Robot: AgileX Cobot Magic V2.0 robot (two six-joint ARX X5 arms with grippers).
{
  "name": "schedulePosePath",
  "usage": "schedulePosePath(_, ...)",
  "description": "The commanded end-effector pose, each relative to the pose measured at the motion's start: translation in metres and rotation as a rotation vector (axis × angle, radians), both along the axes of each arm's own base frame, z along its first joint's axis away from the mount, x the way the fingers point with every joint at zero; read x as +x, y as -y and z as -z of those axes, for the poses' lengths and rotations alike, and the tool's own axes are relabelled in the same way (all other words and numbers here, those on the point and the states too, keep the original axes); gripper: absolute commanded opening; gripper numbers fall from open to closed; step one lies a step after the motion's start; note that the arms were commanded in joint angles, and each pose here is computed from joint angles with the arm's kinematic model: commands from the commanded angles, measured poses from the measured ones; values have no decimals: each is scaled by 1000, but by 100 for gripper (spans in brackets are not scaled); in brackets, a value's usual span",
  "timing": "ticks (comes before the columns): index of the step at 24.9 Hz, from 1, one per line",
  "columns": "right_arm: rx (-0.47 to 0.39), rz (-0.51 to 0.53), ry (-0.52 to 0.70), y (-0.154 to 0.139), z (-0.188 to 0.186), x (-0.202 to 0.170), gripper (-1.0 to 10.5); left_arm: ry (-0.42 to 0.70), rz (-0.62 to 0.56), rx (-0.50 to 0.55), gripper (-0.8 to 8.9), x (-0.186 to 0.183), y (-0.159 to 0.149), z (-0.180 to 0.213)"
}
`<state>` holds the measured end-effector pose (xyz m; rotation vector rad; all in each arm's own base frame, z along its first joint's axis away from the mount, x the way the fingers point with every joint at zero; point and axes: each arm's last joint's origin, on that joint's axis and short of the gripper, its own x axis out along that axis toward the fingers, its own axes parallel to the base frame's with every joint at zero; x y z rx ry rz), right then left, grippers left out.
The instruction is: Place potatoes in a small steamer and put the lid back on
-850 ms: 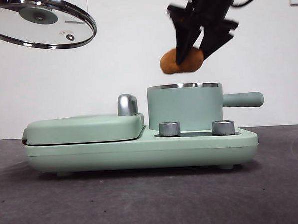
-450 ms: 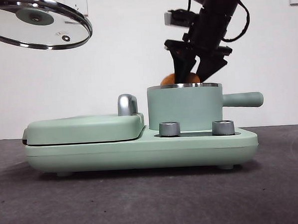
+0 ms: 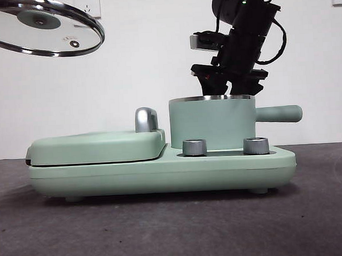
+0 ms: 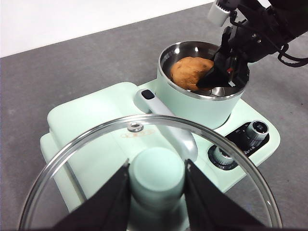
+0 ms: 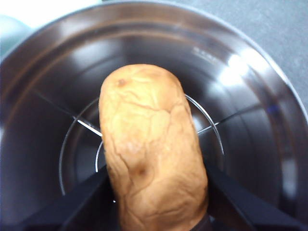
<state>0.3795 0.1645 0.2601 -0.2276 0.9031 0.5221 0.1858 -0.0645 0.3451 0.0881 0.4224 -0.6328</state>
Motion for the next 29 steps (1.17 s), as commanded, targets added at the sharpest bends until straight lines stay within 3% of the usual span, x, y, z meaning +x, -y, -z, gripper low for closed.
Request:
schedulePosePath(1,-9,-10,-17,-5,7,5,247,48,5,-7,10,0,0,-8)
schedulePosePath(4,-4,-11,-12,-5,6,5,366,48,5,-7,10,0,0,-8)
schedulePosePath(10,46,-5,93,3,-41,-15,367,47,5,-8,10,0,0,-8)
schedulePosePath(16,145,-15,156,23,-95,-67,366,42,9,-13,10,0,1,-8)
schedulePosePath(29,223,-16,326,83,-63,-203,352,19,56,-48,10,-2,3,-7)
